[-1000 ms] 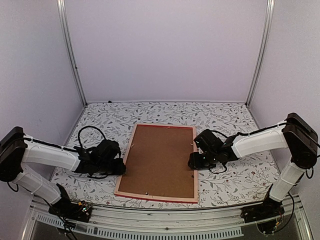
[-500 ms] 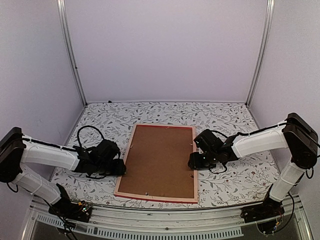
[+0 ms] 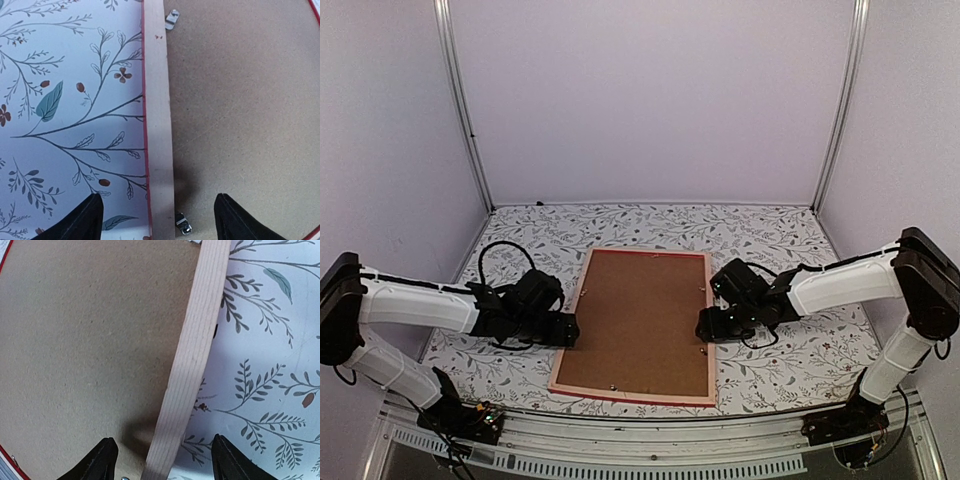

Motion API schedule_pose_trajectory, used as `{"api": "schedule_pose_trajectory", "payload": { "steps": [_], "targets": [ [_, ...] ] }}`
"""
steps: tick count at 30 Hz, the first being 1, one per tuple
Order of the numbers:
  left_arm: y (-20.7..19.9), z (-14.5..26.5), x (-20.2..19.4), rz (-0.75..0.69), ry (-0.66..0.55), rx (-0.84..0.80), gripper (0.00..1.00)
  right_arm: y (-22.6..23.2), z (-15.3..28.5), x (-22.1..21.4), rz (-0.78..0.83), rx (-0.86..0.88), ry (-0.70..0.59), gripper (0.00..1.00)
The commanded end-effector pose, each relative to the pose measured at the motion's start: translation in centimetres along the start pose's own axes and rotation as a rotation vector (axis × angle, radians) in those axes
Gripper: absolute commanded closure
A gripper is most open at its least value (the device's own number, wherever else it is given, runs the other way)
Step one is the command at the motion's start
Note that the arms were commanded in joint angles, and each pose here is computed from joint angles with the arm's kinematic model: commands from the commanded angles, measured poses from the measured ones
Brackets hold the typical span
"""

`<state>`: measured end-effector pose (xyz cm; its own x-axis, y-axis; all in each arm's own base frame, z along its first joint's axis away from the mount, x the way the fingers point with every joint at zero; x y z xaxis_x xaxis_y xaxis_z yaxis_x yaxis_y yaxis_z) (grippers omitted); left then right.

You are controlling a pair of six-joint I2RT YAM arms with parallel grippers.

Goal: Put the photo into the frame
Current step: Press the fastener onto the backboard.

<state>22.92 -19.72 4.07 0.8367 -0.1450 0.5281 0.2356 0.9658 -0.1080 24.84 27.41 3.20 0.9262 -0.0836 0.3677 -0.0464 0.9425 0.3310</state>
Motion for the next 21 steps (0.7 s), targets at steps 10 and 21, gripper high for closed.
{"api": "schedule_pose_trajectory", "payload": {
  "steps": [10, 21],
  "targets": [
    [-0.2, 0.4, 1.9, -0.050, -0.037, 0.025, 0.19, -0.6, 2.0, -4.3, 0.069, 0.020, 0.105, 0.31],
    [-0.2, 0.4, 2.0, -0.057, -0.033, 0.029, 0.19, -1.2, 1.0, -5.8, 0.090, 0.003, 0.175, 0.38]
  ]
}}
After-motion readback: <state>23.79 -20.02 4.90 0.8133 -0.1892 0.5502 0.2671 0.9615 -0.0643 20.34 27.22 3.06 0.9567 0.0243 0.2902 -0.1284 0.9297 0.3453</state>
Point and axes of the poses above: each gripper's point midway between its finger pads, its own z axis back along the fingers, its own y axis along the line the jaws close on, x = y × z, the point moved 1 cm from there along z, back along the fingers, and after that the axes turned 9 degrees about -z, right-handed, at the moved point
